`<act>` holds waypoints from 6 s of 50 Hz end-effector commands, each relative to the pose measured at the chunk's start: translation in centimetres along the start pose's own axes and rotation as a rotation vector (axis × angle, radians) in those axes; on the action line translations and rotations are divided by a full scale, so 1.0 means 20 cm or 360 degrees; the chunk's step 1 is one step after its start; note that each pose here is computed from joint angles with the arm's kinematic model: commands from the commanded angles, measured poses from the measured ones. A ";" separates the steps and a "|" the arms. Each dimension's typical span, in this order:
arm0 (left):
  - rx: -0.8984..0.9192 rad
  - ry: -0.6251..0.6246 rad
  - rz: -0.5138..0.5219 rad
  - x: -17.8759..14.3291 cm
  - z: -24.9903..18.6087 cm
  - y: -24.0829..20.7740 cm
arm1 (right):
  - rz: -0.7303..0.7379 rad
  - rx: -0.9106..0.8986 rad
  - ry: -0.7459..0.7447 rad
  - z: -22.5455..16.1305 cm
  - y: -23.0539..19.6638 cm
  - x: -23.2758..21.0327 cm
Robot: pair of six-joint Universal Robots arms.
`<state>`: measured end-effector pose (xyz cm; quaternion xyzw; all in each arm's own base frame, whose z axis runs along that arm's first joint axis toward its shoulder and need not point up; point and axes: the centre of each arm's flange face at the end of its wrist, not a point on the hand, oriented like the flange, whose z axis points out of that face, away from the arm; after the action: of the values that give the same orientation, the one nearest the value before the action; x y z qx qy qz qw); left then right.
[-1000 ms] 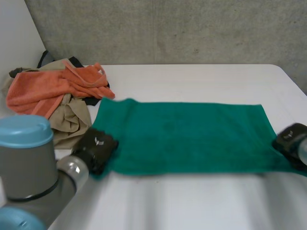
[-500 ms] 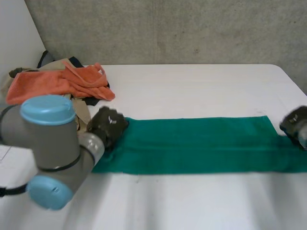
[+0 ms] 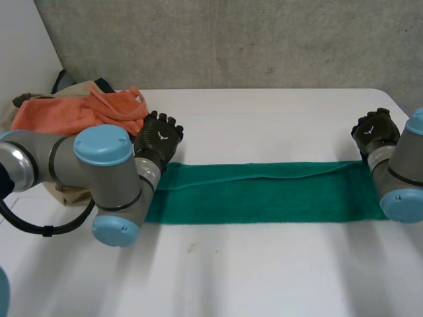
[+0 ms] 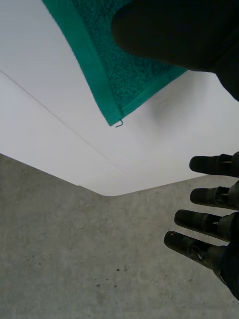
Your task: Fold the laundry.
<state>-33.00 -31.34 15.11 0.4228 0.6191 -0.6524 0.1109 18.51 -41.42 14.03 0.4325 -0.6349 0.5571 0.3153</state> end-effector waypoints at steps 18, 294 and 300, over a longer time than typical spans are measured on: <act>-0.0016 -0.0025 -0.0016 -0.01 0.15 0.15 | 0.0126 0.0131 -0.0008 0.10 -0.01 -0.01; 0.0422 0.0698 -0.0853 -0.09 -0.49 -0.66 | 0.1730 0.0027 -0.0132 0.47 0.33 0.15; 0.0447 0.0742 -0.0889 -0.06 -0.53 -0.70 | 0.1633 -0.0020 0.0041 0.58 0.57 0.27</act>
<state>-36.68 -20.26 27.08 0.3863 0.6264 -0.6268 -0.2559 11.46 -51.49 11.91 0.0632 -0.7742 0.6285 -0.0414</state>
